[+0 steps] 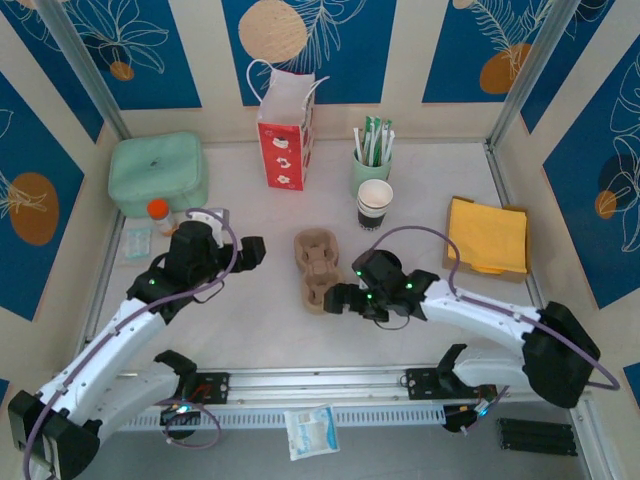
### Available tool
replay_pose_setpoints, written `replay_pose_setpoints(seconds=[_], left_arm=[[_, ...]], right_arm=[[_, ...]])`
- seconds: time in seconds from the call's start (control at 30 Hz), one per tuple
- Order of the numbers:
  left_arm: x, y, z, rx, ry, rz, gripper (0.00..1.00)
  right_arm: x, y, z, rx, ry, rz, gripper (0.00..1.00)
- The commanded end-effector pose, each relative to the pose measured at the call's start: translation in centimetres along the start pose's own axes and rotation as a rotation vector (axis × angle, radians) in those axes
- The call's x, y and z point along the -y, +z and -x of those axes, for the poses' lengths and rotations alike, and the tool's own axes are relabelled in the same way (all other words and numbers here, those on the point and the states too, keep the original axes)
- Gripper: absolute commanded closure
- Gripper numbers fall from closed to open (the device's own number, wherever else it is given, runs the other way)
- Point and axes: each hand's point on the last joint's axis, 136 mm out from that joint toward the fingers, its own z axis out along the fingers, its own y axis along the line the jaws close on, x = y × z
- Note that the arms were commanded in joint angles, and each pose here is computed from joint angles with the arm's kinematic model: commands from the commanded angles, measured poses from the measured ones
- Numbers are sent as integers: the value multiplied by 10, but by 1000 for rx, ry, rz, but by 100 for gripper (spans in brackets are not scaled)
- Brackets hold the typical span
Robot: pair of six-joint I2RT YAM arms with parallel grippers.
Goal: Pack the takeout coffee
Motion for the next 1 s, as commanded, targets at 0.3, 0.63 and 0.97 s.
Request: replay_pose_setpoints(seconds=[0.3, 0.63, 0.97], left_arm=[[22, -22, 14, 57, -19, -76, 1], [22, -31, 14, 72, -17, -77, 1], [22, -32, 15, 76, -14, -72, 1]], right_arm=[[-84, 51, 83, -29, -102, 116, 0], [-144, 90, 115, -118, -257, 170, 1], [-190, 100, 144, -122, -377, 225, 2]])
